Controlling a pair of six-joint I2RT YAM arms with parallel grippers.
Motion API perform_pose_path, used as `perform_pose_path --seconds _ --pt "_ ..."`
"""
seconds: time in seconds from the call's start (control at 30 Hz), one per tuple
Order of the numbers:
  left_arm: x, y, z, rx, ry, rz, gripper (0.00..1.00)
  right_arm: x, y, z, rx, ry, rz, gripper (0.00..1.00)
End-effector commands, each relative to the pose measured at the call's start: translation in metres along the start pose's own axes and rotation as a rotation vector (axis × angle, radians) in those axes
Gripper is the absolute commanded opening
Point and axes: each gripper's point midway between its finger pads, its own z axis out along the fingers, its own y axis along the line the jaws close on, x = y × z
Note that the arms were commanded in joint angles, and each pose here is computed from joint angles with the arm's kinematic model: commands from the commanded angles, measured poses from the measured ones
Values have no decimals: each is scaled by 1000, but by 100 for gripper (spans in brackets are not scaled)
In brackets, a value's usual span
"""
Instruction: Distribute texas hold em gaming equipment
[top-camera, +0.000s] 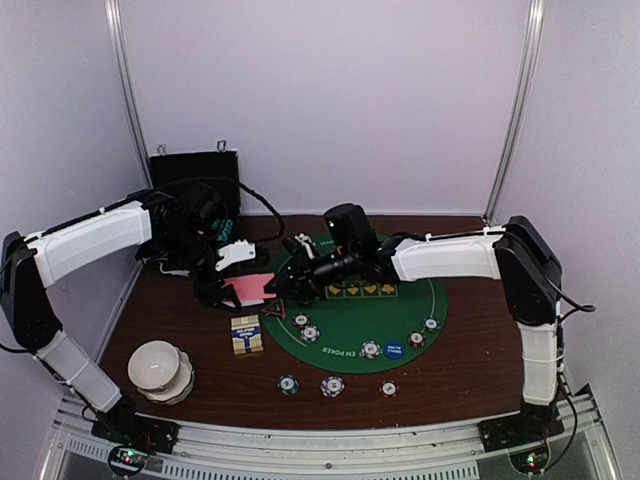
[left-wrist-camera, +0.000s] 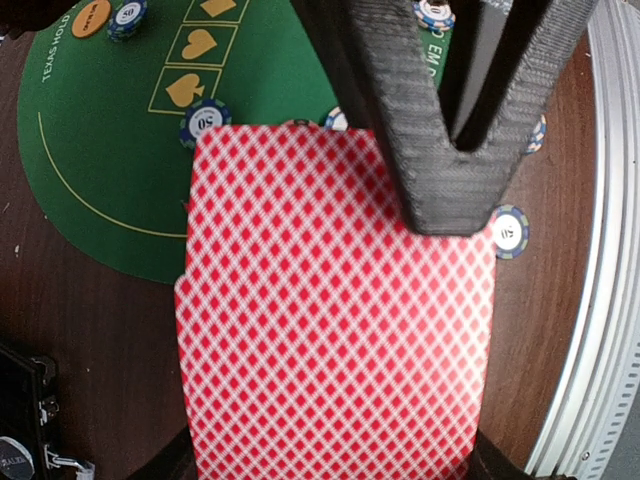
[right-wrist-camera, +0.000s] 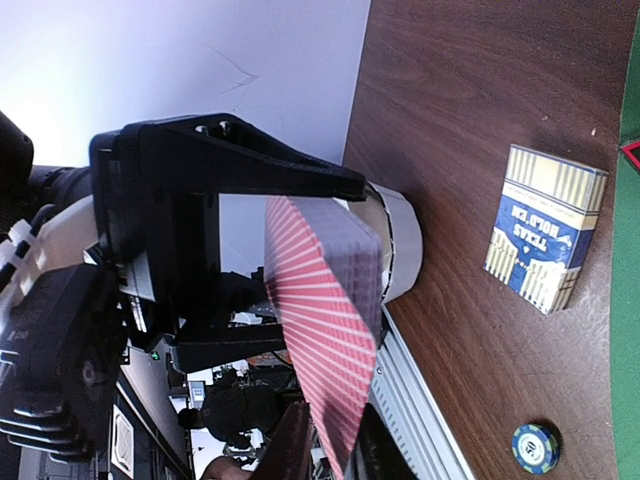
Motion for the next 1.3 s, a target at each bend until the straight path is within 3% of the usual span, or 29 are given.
perform_pose_path --seconds 0.0,0.1,0.63,1.27 --pt "-10 10 -7 -43 -32 12 0 -1 26 -9 -66 -8 -42 11" --pt "-8 11 -6 -49 -25 11 0 -2 26 -13 -68 -8 -40 0" --pt "6 19 -14 -77 -15 -27 0 -47 -14 -64 33 -89 -9 0" --pt "7 12 -18 -60 -28 -34 0 -117 -115 -20 273 -118 33 0"
